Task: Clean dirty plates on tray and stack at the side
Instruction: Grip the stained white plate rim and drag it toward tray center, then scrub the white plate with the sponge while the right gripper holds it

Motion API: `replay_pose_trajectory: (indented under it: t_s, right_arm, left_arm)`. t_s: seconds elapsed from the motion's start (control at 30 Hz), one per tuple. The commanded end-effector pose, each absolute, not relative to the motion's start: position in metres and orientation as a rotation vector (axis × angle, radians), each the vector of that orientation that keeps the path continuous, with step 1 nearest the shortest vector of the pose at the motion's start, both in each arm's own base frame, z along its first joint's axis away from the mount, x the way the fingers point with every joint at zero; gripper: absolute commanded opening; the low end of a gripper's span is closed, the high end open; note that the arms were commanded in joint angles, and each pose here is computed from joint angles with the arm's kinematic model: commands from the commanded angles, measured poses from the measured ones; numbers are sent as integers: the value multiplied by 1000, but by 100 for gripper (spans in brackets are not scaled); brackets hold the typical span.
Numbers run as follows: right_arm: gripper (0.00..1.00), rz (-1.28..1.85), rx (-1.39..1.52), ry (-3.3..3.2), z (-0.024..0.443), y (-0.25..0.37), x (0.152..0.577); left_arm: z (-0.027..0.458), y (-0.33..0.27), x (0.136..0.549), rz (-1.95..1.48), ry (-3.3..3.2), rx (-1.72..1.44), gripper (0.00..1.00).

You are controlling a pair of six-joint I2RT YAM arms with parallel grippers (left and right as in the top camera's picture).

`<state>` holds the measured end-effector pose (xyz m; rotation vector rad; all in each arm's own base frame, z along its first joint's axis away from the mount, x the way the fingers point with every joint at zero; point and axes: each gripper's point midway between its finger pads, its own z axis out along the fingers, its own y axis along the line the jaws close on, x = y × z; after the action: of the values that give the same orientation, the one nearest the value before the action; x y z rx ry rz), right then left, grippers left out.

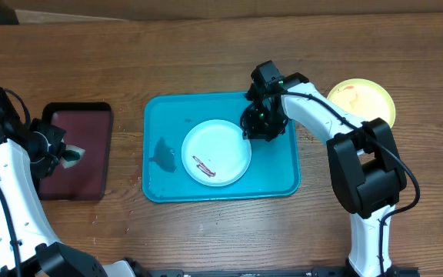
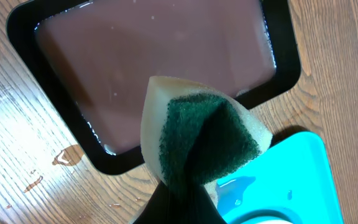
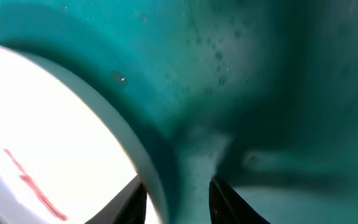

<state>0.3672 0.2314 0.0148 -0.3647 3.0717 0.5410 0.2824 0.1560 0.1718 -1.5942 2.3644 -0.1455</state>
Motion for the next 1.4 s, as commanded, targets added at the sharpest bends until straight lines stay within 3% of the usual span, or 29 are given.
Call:
replay_pose_trajectory:
  t_s: [0.0, 0.4, 0.67, 0.73, 1.2, 1.37]
  right_arm:
    - [35, 369, -721, 2917, 25, 224, 384]
    - [30, 359, -840, 2879, 22, 238, 376]
    - [15, 308, -851, 2892, 10, 256, 363]
    - [4, 312, -784, 2908, 8, 256, 364]
    - [4, 370, 155, 3054, 9, 258, 368]
    - [4, 359, 220, 3083, 8, 255, 362]
  left_arm:
    - [168, 153, 284, -165, 2391, -1569, 4]
    - [168, 153, 284, -165, 2391, -1563, 4]
    - [168, 150, 286, -192, 2395, -1557, 4]
    - [170, 144, 290, -240, 2413, -1516, 4]
    - [173, 13, 347, -439, 2693, -704, 4]
    - [153, -43, 368, -446, 2762, -468, 4]
